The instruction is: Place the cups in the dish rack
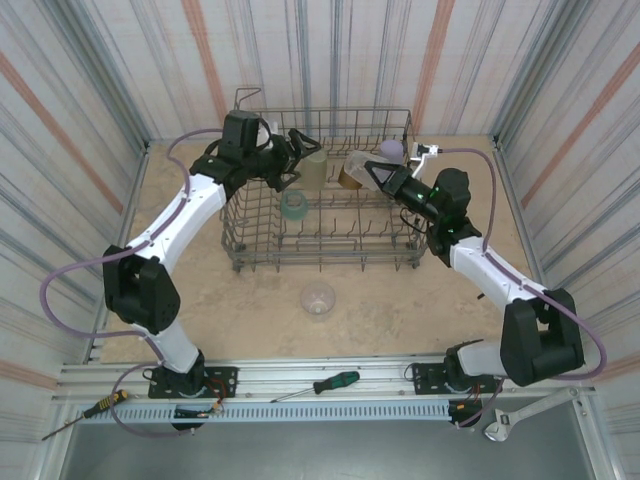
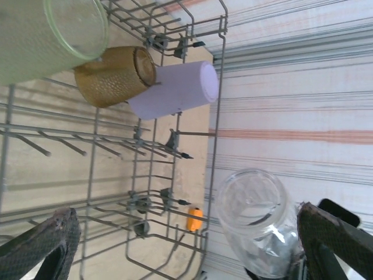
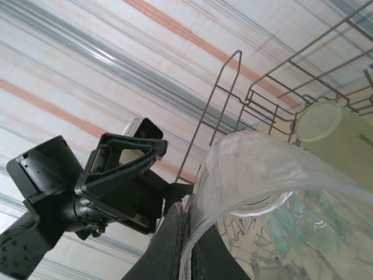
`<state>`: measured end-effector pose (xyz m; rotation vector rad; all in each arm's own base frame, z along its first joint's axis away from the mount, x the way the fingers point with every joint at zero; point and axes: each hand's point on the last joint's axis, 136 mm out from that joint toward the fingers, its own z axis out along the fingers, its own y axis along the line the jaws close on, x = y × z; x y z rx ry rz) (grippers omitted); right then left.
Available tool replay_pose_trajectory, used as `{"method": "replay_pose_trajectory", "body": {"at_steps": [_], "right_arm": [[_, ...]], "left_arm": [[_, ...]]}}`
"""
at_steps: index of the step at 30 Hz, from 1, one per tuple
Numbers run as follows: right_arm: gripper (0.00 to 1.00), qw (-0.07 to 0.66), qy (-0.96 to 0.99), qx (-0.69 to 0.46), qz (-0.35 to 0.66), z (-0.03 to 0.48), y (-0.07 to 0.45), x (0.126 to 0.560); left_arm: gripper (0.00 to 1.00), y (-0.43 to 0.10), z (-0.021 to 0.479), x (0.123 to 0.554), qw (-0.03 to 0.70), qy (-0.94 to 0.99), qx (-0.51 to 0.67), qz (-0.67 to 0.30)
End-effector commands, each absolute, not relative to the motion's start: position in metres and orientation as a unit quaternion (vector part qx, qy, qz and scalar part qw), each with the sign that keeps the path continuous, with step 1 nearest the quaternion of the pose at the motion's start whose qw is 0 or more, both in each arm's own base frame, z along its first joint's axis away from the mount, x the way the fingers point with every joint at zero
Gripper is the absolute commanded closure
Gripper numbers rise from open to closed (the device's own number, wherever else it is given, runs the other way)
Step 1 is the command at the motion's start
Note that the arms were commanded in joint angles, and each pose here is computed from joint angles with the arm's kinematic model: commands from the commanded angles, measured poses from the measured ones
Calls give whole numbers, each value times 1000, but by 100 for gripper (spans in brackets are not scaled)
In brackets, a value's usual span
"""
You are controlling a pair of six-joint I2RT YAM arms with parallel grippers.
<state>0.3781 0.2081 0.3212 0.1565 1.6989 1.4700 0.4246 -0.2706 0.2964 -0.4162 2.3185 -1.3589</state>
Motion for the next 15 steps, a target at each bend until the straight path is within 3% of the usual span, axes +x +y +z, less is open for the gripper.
{"method": "replay_pose_trajectory", "body": {"at_steps": [1, 15], "right_arm": [[100, 439, 648, 31, 621, 341, 221, 371], [100, 402, 607, 24, 685, 351, 254, 382]], "left_arm": [[1, -279, 316, 425, 197, 807, -160, -533], [1, -296, 318, 428, 154, 776, -167, -589]]}}
